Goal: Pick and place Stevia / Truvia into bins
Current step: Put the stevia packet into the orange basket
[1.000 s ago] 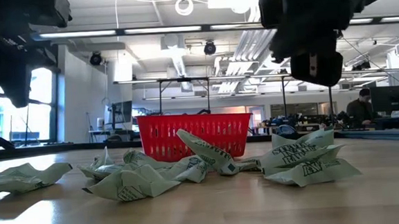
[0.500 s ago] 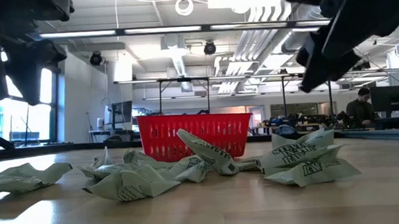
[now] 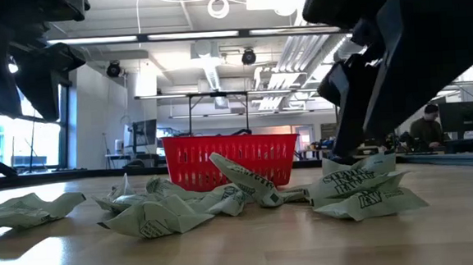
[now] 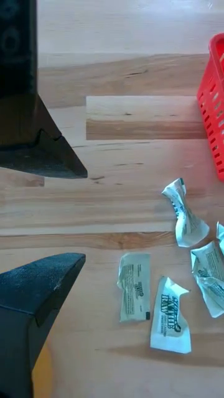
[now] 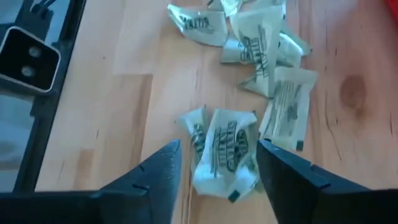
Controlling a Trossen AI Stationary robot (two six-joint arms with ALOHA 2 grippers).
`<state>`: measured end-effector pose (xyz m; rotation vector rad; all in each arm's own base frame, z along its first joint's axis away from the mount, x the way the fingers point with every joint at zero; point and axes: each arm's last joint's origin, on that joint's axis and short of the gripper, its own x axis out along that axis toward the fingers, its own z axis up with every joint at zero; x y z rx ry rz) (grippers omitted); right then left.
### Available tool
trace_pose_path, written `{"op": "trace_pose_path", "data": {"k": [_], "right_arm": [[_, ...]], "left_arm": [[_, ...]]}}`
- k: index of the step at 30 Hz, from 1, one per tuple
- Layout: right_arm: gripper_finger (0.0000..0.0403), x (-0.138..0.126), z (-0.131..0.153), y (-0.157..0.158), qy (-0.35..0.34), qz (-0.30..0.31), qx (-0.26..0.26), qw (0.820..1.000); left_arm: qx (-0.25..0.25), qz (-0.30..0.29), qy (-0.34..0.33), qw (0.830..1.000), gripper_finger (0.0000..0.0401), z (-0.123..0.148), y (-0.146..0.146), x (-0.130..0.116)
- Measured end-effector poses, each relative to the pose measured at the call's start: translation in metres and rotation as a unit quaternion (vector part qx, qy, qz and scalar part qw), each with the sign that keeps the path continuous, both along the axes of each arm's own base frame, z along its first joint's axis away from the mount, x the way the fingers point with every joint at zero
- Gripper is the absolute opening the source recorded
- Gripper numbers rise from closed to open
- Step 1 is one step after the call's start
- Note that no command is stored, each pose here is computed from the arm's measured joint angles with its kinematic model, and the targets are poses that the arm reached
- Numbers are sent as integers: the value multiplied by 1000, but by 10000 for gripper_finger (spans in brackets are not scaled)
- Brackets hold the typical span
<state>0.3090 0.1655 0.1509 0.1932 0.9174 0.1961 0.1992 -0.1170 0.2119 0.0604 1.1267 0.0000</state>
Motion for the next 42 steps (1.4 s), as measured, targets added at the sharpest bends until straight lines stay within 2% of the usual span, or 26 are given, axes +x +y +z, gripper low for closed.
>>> {"op": "trace_pose_path", "data": {"k": [4, 6, 11, 20, 27, 32, 38, 42], "right_arm": [[163, -2, -3, -1, 13, -22, 4, 1000], [153, -4, -6, -4, 27, -48, -10, 998], [147, -6, -9, -11, 44, -97, -24, 994], [149, -4, -10, -14, 57, -49, -12, 997], [102, -1, -20, -15, 67, -35, -22, 997], [63, 1, -22, -24, 94, -34, 1, 995], [8, 2, -9, -36, 88, -51, 7, 995], [9, 1, 8, -46, 65, -77, -5, 995]], "left_arm": [[0, 0, 0, 1000, 239, 0, 0, 0], [0, -1, 0, 1000, 239, 0, 0, 0], [0, -1, 0, 1000, 239, 0, 0, 0], [8, 3, -5, 1000, 239, 0, 1, 0], [9, 5, -6, 1000, 239, 0, 1, 0], [8, 5, -8, 1000, 239, 0, 0, 1], [9, 6, -8, 1000, 239, 0, 1, 1], [9, 6, -8, 1000, 239, 0, 1, 0]]}}
